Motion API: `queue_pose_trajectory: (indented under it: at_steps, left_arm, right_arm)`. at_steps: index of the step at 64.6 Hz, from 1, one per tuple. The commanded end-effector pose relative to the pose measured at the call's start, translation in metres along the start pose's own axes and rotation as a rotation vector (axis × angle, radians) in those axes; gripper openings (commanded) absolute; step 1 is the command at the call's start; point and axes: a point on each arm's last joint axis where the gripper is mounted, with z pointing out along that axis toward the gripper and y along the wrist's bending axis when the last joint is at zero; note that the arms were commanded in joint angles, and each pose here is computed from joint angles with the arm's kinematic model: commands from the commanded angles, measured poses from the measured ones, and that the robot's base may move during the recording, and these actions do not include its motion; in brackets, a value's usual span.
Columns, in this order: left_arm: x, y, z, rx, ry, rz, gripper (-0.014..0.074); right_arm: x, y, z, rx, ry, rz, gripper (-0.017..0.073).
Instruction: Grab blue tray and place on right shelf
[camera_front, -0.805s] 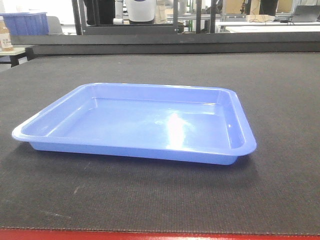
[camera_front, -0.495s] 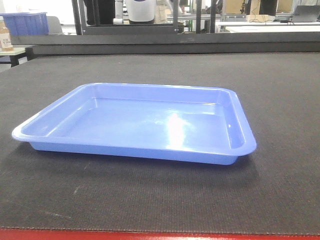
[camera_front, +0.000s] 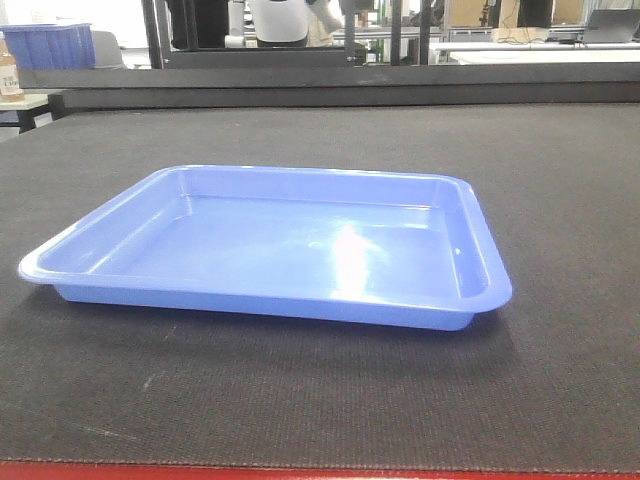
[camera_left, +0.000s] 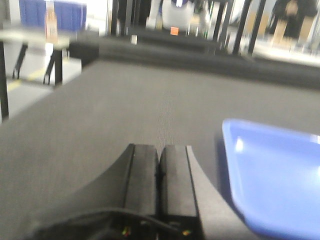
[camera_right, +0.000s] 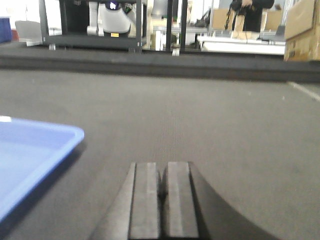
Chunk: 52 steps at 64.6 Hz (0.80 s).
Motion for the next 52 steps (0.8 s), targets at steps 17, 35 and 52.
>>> queue_pose_trajectory:
  at_steps: [17,35,52]
  left_arm:
    - [-0.135,-0.016,-0.006,0.004,0.026,0.069,0.0078]
    - [-0.173,-0.025,0.043,0.049,0.203,0.079,0.0431]
    - [-0.173,-0.057,0.109,0.219,0.553,0.167,0.0431]
  right_arm:
    - [-0.135,0.005,-0.017,-0.009,-0.098,0.007,0.0262]
    - [-0.160,0.010,0.040,-0.050,0.077,0.053,0.0619]
    - [-0.170,0.057,0.112,-0.313,0.390,0.122,0.0611]
